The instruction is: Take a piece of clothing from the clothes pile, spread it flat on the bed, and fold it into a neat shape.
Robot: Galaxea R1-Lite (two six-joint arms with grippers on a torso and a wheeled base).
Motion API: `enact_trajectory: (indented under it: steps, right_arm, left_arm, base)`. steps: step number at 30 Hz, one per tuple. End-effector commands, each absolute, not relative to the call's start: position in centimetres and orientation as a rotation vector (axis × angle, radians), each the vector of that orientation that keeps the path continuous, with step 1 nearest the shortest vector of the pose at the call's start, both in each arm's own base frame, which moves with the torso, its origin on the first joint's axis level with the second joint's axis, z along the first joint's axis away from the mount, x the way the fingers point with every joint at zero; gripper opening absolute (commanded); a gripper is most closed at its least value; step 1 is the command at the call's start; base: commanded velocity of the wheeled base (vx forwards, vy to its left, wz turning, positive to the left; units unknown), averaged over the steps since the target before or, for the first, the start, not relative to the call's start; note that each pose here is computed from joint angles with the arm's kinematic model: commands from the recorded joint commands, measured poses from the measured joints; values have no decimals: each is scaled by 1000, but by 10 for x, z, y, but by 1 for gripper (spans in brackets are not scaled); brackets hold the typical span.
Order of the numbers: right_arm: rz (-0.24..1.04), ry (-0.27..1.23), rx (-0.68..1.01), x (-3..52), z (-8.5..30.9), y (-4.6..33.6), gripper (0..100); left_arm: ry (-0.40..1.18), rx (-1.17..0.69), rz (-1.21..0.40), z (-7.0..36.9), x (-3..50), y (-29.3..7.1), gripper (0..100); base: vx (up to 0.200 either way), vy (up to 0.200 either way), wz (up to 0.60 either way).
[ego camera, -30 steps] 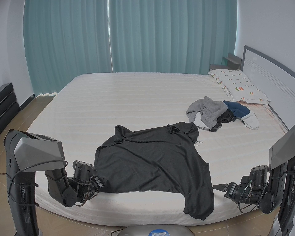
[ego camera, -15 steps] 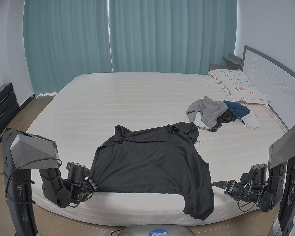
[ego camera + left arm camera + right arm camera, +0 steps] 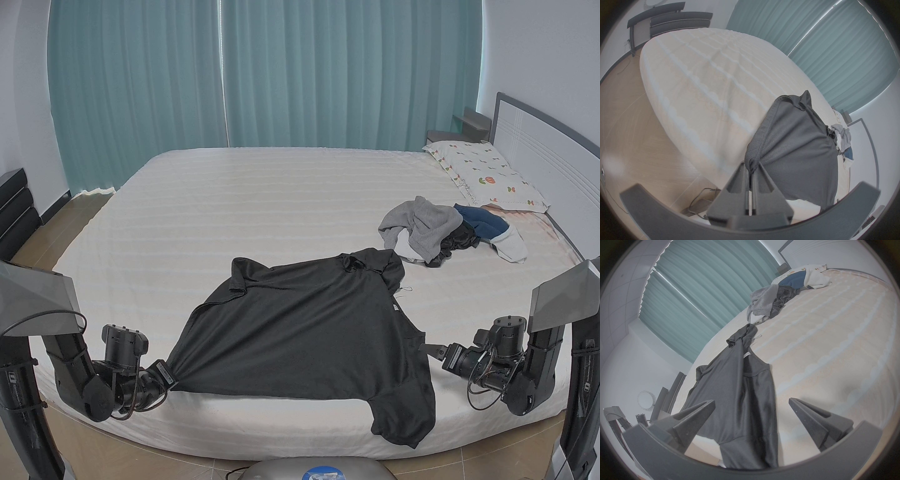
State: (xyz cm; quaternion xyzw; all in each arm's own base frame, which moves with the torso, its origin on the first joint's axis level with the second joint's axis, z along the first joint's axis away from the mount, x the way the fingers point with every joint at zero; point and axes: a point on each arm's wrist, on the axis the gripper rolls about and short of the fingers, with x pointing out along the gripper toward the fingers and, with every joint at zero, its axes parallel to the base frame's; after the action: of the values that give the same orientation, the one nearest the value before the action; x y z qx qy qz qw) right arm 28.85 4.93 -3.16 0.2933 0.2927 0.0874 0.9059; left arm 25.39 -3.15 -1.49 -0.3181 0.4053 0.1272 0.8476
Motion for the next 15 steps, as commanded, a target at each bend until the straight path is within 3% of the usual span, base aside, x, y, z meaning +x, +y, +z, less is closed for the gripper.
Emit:
enact_trajectory:
  steps: [1, 15]
  right_arm:
    - [155, 640, 601, 289, -49, 48, 100]
    - [190, 665, 591, 297, -62, 62, 100]
  left_arm:
    - [896, -600, 270, -13, 242, -24, 0]
    - [947, -541, 302, -4, 233, -15, 0]
  base:
    - [0, 0, 0]
    - [0, 0, 0]
